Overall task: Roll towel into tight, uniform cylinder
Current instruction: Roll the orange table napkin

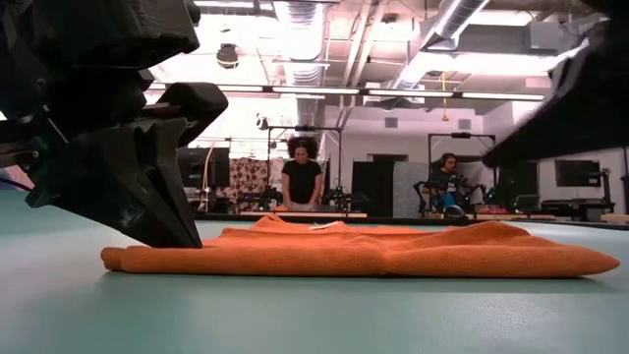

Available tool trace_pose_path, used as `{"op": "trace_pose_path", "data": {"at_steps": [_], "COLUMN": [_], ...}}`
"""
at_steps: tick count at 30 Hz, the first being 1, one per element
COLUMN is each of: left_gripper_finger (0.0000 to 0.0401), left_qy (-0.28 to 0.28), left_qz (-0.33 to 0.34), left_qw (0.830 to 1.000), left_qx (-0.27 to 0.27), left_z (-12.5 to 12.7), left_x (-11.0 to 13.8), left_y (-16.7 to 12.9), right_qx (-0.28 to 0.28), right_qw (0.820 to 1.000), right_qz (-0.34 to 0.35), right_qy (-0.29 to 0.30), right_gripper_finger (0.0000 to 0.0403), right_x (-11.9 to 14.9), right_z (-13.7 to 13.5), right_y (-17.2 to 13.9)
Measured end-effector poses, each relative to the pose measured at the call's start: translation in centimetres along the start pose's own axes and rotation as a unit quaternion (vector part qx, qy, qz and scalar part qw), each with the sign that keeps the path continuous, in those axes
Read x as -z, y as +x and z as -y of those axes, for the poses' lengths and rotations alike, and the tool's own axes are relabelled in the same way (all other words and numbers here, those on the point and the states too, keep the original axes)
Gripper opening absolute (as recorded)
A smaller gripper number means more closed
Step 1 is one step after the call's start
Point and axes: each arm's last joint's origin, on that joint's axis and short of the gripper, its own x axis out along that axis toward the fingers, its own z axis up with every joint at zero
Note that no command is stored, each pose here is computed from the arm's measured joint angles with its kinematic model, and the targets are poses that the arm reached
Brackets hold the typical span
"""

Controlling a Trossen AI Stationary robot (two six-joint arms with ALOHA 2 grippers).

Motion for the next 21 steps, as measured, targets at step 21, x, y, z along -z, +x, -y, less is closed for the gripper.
{"op": "trace_pose_path", "data": {"at_steps": [21], "left_gripper_finger": [0.0000], "left_qy": [-0.009], "left_qz": [-0.001], "left_qw": [1.000], "left_qx": [0.000], "left_z": [0.0], "left_x": [0.0], "left_y": [0.0], "right_qx": [-0.042], "right_qw": [0.995], "right_qz": [-0.060], "right_qy": [0.061], "right_gripper_finger": [0.0007], "right_x": [2.9], "right_z": [1.6], "right_y": [1.6]}}
